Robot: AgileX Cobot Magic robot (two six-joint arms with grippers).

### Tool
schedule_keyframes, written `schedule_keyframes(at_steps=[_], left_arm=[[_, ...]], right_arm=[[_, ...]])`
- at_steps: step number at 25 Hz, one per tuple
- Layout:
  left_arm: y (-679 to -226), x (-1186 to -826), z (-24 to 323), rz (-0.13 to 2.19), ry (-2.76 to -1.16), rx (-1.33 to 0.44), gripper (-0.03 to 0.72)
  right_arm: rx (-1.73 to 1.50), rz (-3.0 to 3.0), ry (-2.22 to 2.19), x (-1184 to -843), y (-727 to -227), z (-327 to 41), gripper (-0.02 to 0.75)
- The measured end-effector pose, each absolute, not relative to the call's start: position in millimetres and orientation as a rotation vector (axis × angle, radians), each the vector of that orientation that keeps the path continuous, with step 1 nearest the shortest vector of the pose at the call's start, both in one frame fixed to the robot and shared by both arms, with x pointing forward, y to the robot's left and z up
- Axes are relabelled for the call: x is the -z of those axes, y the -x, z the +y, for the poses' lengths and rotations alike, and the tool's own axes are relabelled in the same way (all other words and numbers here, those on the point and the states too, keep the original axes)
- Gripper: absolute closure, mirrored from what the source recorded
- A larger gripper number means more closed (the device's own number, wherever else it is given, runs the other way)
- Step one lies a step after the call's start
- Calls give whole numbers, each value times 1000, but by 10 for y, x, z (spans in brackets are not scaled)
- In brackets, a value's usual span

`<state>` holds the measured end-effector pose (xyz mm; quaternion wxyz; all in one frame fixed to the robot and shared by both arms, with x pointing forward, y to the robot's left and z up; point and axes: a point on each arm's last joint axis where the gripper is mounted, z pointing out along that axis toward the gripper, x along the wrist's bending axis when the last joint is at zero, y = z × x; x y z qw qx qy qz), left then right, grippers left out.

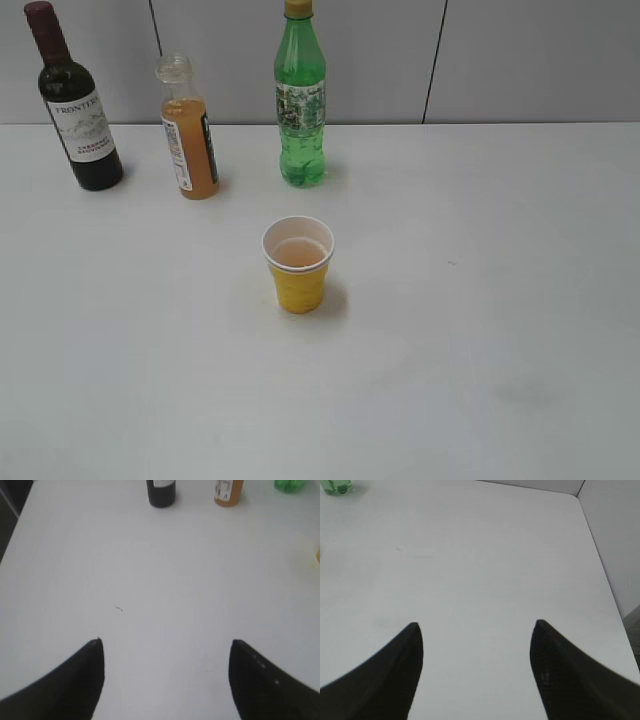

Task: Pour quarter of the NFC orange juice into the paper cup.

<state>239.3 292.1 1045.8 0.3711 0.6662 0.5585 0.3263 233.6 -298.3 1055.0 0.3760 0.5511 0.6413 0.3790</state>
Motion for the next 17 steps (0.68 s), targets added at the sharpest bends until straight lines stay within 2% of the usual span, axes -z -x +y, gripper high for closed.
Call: schedule_keyframes(at_steps=[17], left_arm=[[-2340,-10452,2927,1422,-1687,-866,130]], right_arm=[[-973,1641,-1410,-10550,-2336,-2981,200]])
